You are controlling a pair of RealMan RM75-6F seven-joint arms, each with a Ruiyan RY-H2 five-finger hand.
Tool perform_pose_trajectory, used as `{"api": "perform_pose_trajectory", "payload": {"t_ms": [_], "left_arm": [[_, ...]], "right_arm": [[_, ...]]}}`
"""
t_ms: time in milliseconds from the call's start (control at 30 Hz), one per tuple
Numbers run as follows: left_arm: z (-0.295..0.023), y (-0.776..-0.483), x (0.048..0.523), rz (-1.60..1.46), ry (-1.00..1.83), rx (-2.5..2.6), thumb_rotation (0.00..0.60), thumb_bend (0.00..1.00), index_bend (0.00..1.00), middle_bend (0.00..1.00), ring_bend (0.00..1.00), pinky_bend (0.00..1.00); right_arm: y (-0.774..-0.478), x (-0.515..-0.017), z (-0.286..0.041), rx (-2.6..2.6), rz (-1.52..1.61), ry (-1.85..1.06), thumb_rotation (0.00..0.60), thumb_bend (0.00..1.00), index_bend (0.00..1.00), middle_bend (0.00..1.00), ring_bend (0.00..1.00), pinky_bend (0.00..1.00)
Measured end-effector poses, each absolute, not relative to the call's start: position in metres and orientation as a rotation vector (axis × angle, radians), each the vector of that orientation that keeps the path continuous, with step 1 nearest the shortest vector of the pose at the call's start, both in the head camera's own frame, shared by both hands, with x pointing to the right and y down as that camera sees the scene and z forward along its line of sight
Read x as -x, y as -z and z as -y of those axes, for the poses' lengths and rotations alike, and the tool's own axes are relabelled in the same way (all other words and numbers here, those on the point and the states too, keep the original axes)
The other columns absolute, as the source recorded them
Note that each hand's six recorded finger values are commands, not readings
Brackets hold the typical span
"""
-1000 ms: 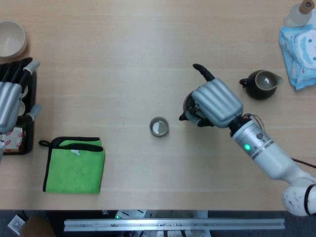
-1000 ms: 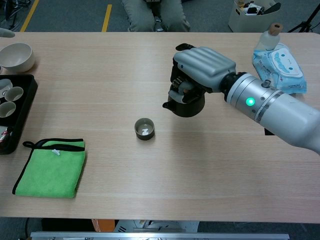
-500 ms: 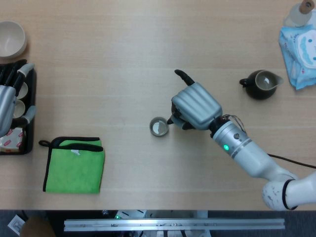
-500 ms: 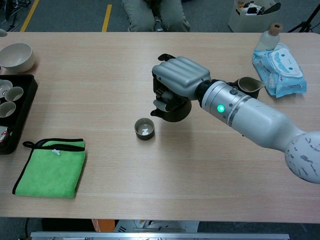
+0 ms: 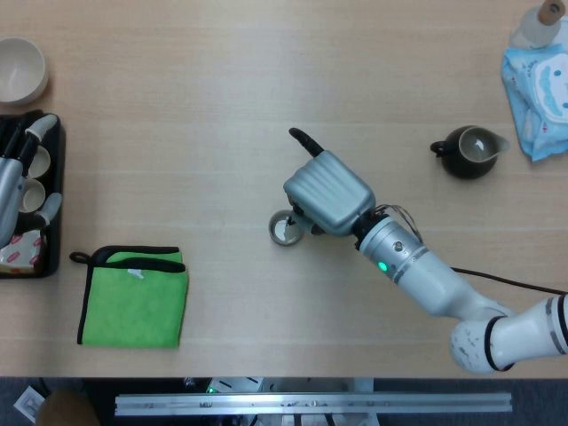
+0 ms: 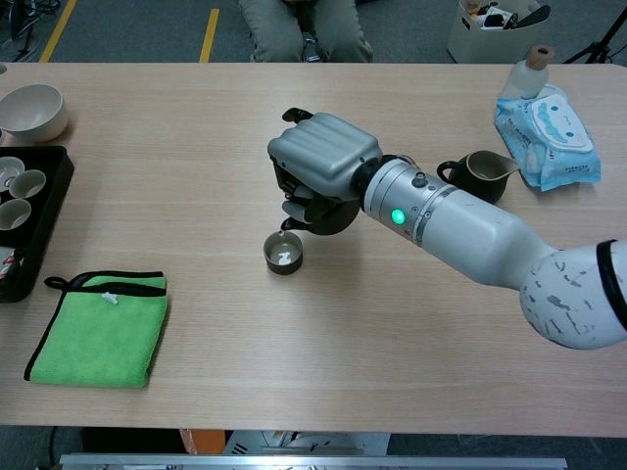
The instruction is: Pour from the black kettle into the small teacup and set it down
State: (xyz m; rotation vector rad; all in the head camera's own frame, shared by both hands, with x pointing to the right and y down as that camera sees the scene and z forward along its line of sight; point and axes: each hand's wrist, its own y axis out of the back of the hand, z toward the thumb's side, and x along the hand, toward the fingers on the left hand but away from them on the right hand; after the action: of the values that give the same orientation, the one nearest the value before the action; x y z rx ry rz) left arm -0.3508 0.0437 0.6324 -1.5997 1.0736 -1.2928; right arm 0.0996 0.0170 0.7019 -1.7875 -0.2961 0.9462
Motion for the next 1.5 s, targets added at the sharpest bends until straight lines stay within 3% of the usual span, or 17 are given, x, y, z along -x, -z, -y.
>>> {"api": "perform_pose_trajectory", "payload": {"t_ms": [1500], "left_arm": [[-0.0464,-0.6371,0.3506,-1.068,1.302,1.610,0.600,0.28,0.11,0.11,0.11,0.13]], "right_arm": [[-0.7091,-0.0977,-0.0185,1.755,0.297,-0.952,0.598,0.38,1.00,0.93,0.85,0.00]]}}
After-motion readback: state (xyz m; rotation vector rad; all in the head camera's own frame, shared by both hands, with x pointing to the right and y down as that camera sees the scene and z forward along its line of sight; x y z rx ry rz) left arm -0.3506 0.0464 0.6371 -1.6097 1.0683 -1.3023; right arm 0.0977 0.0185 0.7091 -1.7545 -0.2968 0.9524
